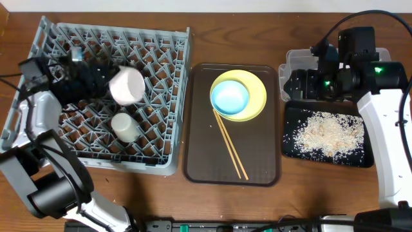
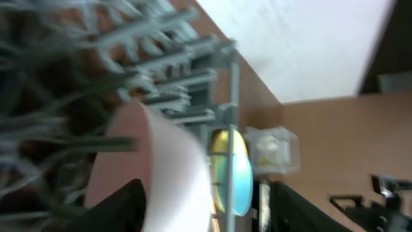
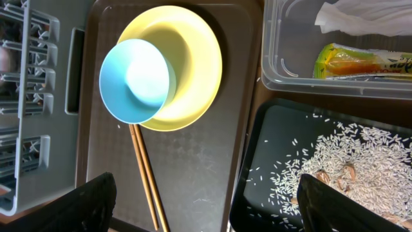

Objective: Sort waste into correct bins and load items into the dishwasher
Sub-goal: 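Carry the pink bowl with the left gripper into the dish rack, then reach the left gripper to the blue bowl on the yellow plate and grasp it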

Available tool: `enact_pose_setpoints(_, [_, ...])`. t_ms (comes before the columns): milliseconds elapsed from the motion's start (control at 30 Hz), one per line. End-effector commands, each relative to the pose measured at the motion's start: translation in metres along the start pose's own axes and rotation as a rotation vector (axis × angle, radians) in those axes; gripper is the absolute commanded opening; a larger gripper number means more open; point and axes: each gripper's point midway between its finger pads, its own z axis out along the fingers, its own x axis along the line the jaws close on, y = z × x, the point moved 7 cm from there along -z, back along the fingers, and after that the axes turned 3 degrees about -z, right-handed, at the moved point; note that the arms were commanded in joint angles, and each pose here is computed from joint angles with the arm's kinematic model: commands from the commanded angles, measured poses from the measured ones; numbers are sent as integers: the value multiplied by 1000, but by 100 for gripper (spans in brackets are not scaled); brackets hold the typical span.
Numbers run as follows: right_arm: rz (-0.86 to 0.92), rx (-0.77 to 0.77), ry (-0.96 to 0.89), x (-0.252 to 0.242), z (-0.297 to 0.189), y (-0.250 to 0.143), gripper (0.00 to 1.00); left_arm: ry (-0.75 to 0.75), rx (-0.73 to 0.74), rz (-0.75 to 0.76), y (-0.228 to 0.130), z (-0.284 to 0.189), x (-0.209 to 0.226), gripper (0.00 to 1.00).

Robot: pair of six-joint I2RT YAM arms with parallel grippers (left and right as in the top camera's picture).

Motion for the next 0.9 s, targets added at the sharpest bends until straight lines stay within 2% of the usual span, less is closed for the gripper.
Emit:
enact_pose_setpoints(0, [13,-15,-4,-1,-5,3,88,66,-46,-21,6,-13,17,78])
enact_pose_setpoints(67, [13,-14,-4,-1,-5,2,88,71,-65,-29,8,-21,20,85])
enact_pose_setpoints(233, [13,-14,-4,-1,-5,3,88,96,-122,20,13,-40,3,86])
enact_pose_setpoints(433, [23,-19,-78,-8,-5,3,87,343,-149,131,-4,-36,-44,87])
enact_pose_setpoints(567, [82,-31,-178,-18,-7,4,89,472,-89,264,-36,-3,-88,87])
enact_pose_setpoints(600, [102,-37,-215,-22,-7,4,89,461,-18,326,-58,19,-109,87])
enact_pose_setpoints(633, [114,-40,-233,-24,-8,4,90,451,13,352,-68,28,-117,87])
enact_pose_setpoints(700, [131,-42,-252,-26,-8,3,98,437,76,421,-90,50,-133,87])
enact_pose_setpoints(767, [140,-38,-257,-29,-9,3,99,398,134,484,-111,73,-149,87])
enact_pose_setpoints(867, [198,-34,-283,-40,-13,0,99,327,144,537,-129,102,-171,87])
